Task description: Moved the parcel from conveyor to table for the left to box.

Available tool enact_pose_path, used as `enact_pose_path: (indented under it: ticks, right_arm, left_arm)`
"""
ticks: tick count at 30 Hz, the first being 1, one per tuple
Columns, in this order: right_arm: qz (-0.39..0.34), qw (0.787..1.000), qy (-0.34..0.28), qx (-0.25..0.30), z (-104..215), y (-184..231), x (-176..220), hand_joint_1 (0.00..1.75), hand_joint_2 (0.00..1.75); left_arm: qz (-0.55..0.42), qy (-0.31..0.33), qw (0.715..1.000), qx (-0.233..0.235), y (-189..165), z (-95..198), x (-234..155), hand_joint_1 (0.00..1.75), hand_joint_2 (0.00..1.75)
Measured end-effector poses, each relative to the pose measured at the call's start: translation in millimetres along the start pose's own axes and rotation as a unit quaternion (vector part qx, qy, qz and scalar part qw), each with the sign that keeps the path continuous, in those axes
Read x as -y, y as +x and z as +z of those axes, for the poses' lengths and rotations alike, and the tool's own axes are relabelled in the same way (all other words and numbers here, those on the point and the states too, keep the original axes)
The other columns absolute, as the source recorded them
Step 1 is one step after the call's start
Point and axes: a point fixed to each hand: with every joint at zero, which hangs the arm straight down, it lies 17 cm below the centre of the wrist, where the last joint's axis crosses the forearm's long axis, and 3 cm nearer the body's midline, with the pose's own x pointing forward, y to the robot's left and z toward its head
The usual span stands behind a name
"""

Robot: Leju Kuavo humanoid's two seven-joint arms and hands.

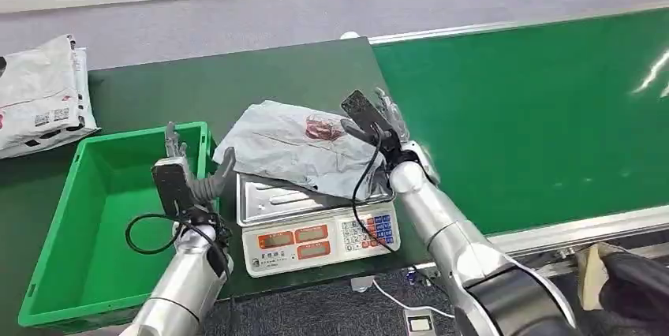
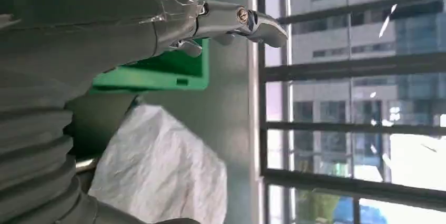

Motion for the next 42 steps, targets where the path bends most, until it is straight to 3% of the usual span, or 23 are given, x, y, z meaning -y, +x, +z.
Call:
enact_pose_path:
  ticks: [3, 4, 5, 12, 16, 23, 26, 30, 31, 32, 33, 36, 42]
  right_arm:
    - [-0.032, 0.997, -0.019, 0.061, 1, 25, 14, 0.00, 1.75]
    - [-0.060, 0.993, -0.054, 0.081, 3, 35, 30, 0.00, 1.75]
    - [-0.134, 0.977, -0.148, 0.079, 14, 24, 68, 0.00, 1.75]
    - [-0.186, 0.958, -0.213, 0.051, 29, -11, 92, 0.00, 1.75]
    - [-0.217, 0.950, -0.223, 0.031, 33, -34, 93, 0.00, 1.75]
    - [-0.234, 0.949, -0.212, 0.009, 37, -55, 83, 0.00, 1.75]
    - [-0.245, 0.950, -0.196, 0.005, 36, -57, 75, 0.00, 1.75]
    - [-0.251, 0.952, -0.174, 0.017, 29, -43, 67, 0.00, 1.75]
    - [-0.252, 0.953, -0.169, 0.020, 27, -39, 65, 0.00, 1.75]
    - [-0.254, 0.953, -0.162, 0.022, 25, -35, 63, 0.00, 1.75]
    - [-0.254, 0.954, -0.156, 0.023, 24, -32, 60, 0.00, 1.75]
    - [-0.257, 0.954, -0.148, 0.033, 22, -20, 56, 0.00, 1.75]
    - [-0.257, 0.954, -0.144, 0.049, 19, 1, 58, 0.00, 1.75]
  left_arm:
    - [-0.011, 0.052, 0.998, 0.041, 16, -8, -24, 0.00, 1.75]
    - [-0.048, 0.039, 0.996, 0.063, 26, -12, -20, 0.00, 1.75]
    - [-0.116, -0.028, 0.990, 0.071, 29, -18, 16, 0.00, 1.75]
    - [-0.202, -0.108, 0.970, 0.081, 28, -16, 62, 0.00, 1.75]
    - [-0.267, -0.182, 0.942, 0.089, 23, -5, 101, 0.00, 1.75]
    - [-0.311, -0.224, 0.919, 0.088, 13, 4, 120, 0.00, 1.75]
    - [-0.361, -0.263, 0.891, 0.078, -3, 13, 130, 0.00, 1.75]
    - [-0.434, -0.369, 0.820, 0.056, -41, 48, 150, 0.00, 1.75]
    - [-0.450, -0.402, 0.796, 0.043, -54, 59, 153, 0.12, 1.75]
    - [-0.466, -0.432, 0.772, 0.028, -66, 70, 155, 0.12, 1.75]
    - [-0.482, -0.456, 0.748, 0.023, -71, 74, 156, 1.75, 1.75]
    - [-0.522, -0.493, 0.696, 0.015, -79, 79, 155, 1.75, 1.75]
    - [-0.556, -0.509, 0.658, 0.006, -87, 78, 146, 1.75, 1.75]
